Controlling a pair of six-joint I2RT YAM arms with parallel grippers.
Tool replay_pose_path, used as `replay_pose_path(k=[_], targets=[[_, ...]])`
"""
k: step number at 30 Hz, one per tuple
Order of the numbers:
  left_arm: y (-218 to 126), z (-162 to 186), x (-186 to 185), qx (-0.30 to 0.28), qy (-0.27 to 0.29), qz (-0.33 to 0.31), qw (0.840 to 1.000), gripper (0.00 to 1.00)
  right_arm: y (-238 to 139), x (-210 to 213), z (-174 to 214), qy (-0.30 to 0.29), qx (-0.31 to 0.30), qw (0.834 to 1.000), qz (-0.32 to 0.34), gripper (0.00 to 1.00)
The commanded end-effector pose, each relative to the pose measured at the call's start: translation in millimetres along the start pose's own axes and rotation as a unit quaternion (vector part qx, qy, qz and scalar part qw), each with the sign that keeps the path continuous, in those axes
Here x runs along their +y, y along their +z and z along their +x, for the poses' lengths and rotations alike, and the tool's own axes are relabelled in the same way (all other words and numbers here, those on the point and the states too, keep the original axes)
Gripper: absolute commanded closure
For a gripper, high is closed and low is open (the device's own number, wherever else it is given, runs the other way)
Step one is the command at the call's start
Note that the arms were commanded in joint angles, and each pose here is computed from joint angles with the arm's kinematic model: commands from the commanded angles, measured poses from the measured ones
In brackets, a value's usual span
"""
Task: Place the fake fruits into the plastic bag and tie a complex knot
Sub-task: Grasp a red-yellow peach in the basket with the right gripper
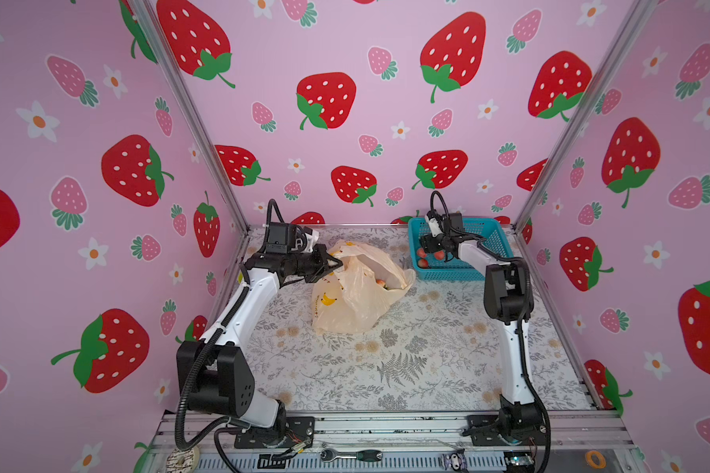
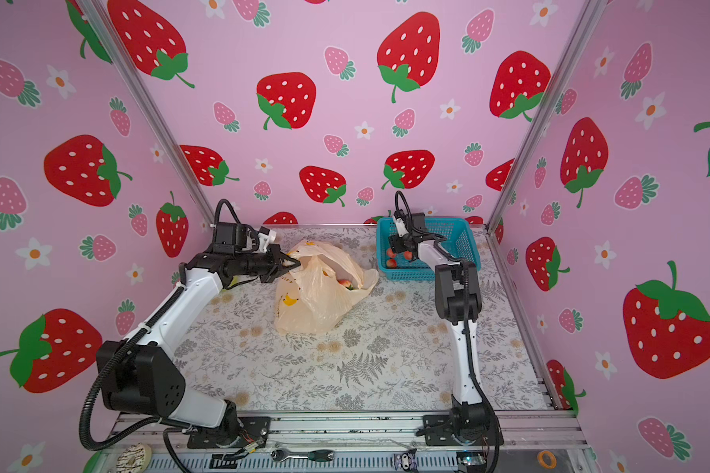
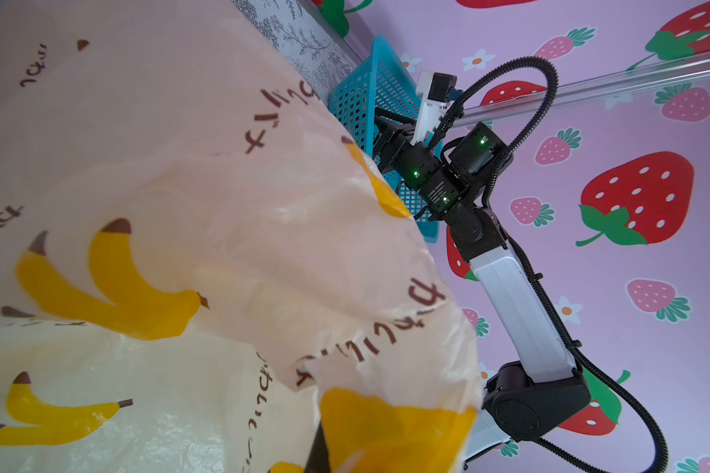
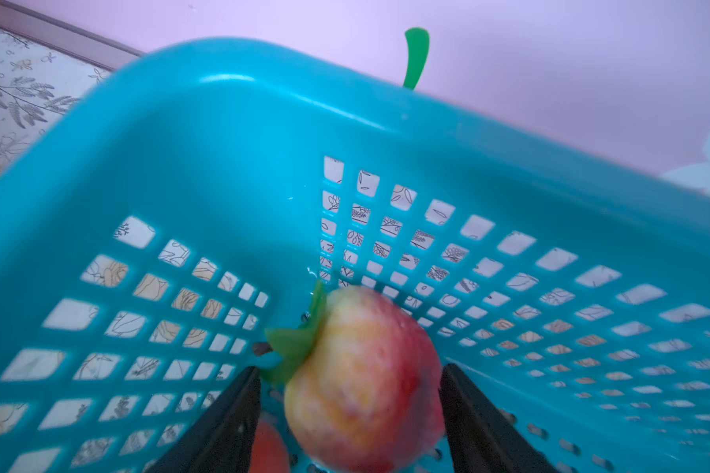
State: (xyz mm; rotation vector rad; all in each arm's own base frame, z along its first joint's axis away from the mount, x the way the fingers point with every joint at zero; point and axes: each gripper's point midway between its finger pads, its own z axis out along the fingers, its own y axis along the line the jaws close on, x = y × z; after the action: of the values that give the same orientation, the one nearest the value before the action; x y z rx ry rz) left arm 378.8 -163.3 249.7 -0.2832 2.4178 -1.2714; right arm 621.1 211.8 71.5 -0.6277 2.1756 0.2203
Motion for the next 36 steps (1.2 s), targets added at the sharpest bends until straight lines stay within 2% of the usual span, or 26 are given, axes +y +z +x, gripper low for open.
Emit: replay_pose_path(k=[1,10,15,22,28,36], targets=[[-5.1,1.4,-8.1,-0.004,0.010,0.009,1.000,1.00,6.6,8.3,1.3,-0.022,0.015,1.000,-0.006,0.29],[-5.5,2.0,-9.2,-0.003,0.010,0.011,1.000,1.00,21.8,-14.6,19.9,-0.007,0.074,0.996,0.051,0.30],[-5.1,1.8,-8.9,-0.003,0.009,0.011,1.000,1.00,24.5,-19.0,20.7,-0.004,0.079,0.995,0.057,0.34],[-4.6,1.8,-8.1,-0.002,0.009,0.010,1.000,1.00,16.9,-19.2,8.3,0.009,0.065,0.997,0.048,0.47],[-4.7,2.1,-8.5,-0.002,0.009,0.011,1.000,1.00,-19.2,-18.8,-36.4,0.033,0.013,0.999,0.030,0.58],[-5.1,2.2,-10.0,-0.001,0.009,0.014,1.000,1.00,-109.2,7.0,-91.1,0.061,-0.104,0.992,-0.025,0.63]])
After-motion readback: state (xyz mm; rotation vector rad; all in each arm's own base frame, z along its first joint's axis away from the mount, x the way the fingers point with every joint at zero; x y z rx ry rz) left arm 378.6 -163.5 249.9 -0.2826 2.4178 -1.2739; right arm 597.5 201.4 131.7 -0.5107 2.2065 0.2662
